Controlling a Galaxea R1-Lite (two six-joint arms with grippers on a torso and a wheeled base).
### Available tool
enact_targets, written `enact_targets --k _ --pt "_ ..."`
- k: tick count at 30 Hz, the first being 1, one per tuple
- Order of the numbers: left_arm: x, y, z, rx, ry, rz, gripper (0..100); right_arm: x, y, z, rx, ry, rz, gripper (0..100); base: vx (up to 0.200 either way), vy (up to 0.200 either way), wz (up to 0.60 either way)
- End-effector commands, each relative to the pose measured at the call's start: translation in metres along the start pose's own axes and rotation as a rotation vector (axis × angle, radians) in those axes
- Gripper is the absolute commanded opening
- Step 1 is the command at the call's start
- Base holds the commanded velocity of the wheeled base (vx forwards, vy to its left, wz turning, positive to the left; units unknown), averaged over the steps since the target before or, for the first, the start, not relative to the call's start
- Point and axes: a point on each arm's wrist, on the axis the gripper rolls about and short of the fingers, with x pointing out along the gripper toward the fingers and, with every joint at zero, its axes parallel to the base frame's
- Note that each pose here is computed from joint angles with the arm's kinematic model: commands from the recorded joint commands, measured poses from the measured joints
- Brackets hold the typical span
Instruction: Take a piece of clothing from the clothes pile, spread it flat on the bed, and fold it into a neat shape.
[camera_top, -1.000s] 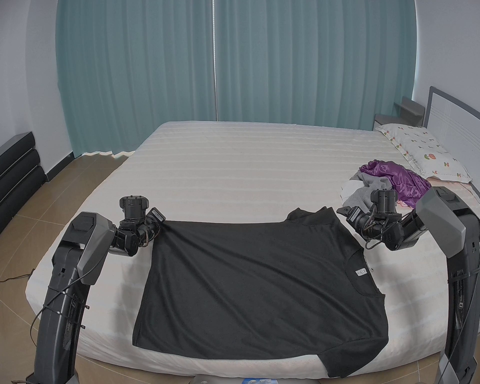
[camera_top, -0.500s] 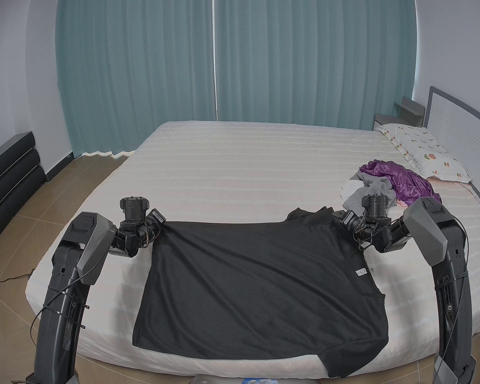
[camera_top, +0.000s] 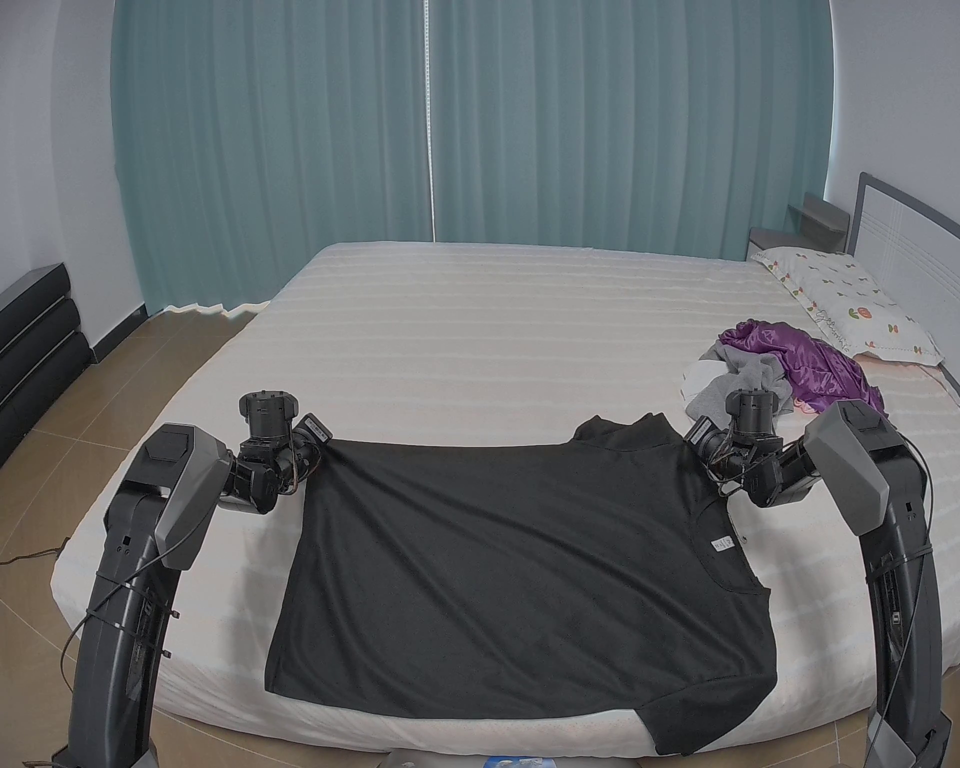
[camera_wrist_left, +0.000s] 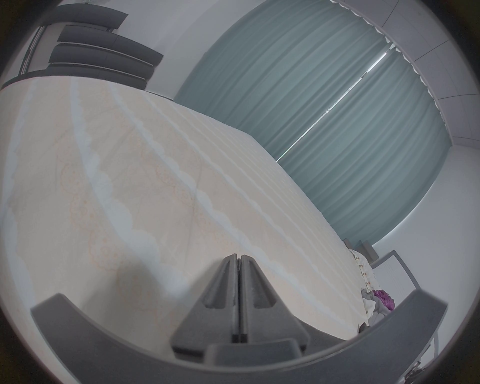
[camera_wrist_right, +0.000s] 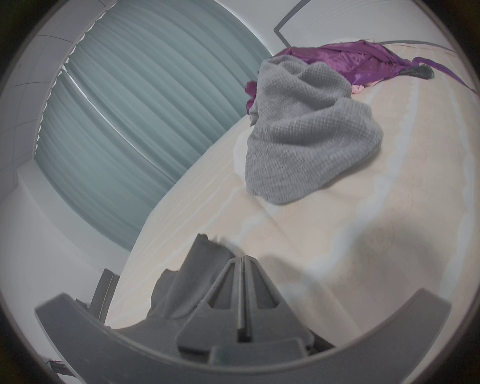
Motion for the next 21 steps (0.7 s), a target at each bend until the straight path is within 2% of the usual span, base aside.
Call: enact_targets --k 1,10,17,18,21 --pt "0.001 0.001 -0.001 0.001 -0.005 -0.005 0 0.000 0.002 0.003 0.000 -0.029 0.004 0 0.000 0.000 0.00" --pt "0.002 -0.003 0.002 0.001 -0.018 -0.020 0 0.000 0.008 0.018 0.005 -0.102 0.024 0 0.000 0.000 0.00" --pt "0.002 -0.002 0.002 0.001 -0.016 -0.017 0 -0.004 0.005 0.006 -0.005 -0.041 0.001 0 0.000 0.000 0.00" --pt "0.002 -0.002 0.002 0.001 -0.015 -0.016 0 -0.004 0.004 0.003 -0.006 -0.024 -0.005 100 0.000 0.000 0.00" --pt "0.002 -0.002 0.002 0.001 -0.015 -0.016 0 -0.002 0.003 -0.004 -0.009 0.000 -0.016 100 0.000 0.000 0.00"
